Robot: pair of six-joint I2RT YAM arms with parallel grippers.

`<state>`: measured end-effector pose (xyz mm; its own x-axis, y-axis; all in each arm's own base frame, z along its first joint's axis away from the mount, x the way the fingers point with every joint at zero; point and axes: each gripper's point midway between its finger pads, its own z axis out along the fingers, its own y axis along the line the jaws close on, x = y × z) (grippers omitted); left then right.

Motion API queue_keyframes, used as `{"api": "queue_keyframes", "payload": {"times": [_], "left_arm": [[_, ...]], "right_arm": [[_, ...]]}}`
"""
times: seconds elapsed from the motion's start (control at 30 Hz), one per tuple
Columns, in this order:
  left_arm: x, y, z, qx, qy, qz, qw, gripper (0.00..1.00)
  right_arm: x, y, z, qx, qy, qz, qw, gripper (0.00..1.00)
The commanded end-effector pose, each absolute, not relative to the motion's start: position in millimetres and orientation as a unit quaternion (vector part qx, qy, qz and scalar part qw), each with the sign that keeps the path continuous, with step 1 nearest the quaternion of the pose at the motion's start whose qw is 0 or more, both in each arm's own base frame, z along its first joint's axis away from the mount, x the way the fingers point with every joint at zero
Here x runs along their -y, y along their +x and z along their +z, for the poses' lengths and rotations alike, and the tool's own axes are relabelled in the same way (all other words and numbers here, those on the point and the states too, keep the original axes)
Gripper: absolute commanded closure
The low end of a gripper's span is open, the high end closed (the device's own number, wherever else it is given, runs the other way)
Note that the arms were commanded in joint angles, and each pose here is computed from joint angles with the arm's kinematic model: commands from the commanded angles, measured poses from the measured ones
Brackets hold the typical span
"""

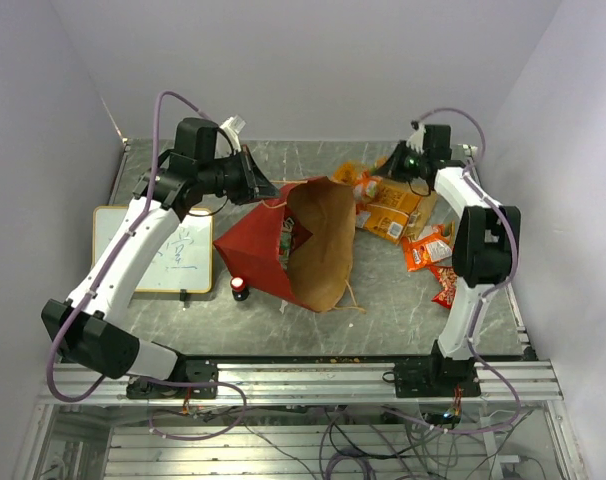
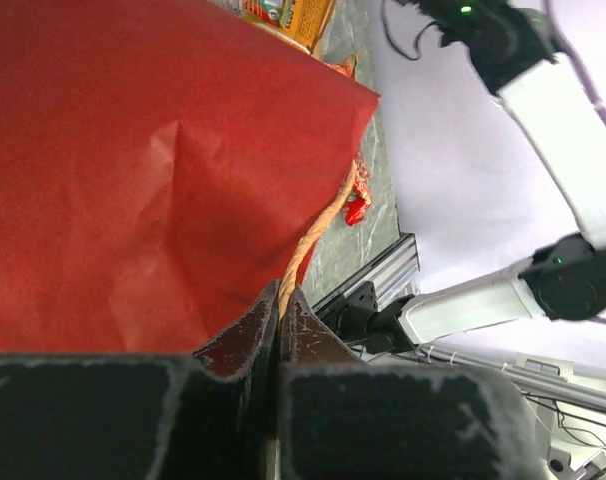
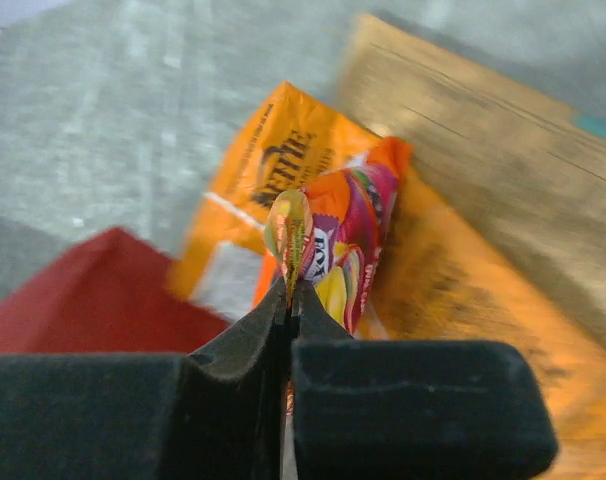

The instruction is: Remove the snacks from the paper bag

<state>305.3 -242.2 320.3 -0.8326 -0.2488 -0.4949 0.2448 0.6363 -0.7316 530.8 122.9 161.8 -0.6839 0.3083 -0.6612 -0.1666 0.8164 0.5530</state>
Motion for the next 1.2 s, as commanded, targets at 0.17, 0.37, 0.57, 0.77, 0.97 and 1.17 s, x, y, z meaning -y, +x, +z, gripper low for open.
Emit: {"api": "queue_keyframes", "payload": {"times": [0.17, 0.37, 0.57, 0.77, 0.97, 1.17], "left_arm": [[241.4, 319.7, 330.5, -0.845, -0.008, -0.427, 0.322, 0.88], [242.8, 331.6, 329.4, -0.849, -0.004, -0.414, 0.328, 0.88], [241.0, 329.6, 333.1, -0.838, -0.016, -0.424, 0.343, 0.85], [240.8, 334.3, 333.8, -0.832, -0.017, -0.424, 0.357, 0.86], [243.6, 327.7, 339.5, -0.826, -0.018, -0.442, 0.350, 0.92], [248.2, 321.1, 343.0, -0.819, -0.034, -0.468, 0.331, 0.93]], "right_arm": [[-37.7, 494.2, 44.9, -0.907, 0.109, 0.283, 0.292, 1.00], [-13.2, 494.7, 19.9, -0.929, 0.105, 0.229, 0.270, 1.00], [-11.6, 498.3, 36.0, -0.923, 0.109, 0.238, 0.283, 0.83], [-17.3, 498.1, 69.1, -0.910, 0.108, 0.255, 0.309, 0.53], [-31.4, 491.2, 99.5, -0.894, 0.092, 0.273, 0.343, 0.41], [-38.3, 483.7, 141.0, -0.882, 0.075, 0.266, 0.382, 0.37]]}}
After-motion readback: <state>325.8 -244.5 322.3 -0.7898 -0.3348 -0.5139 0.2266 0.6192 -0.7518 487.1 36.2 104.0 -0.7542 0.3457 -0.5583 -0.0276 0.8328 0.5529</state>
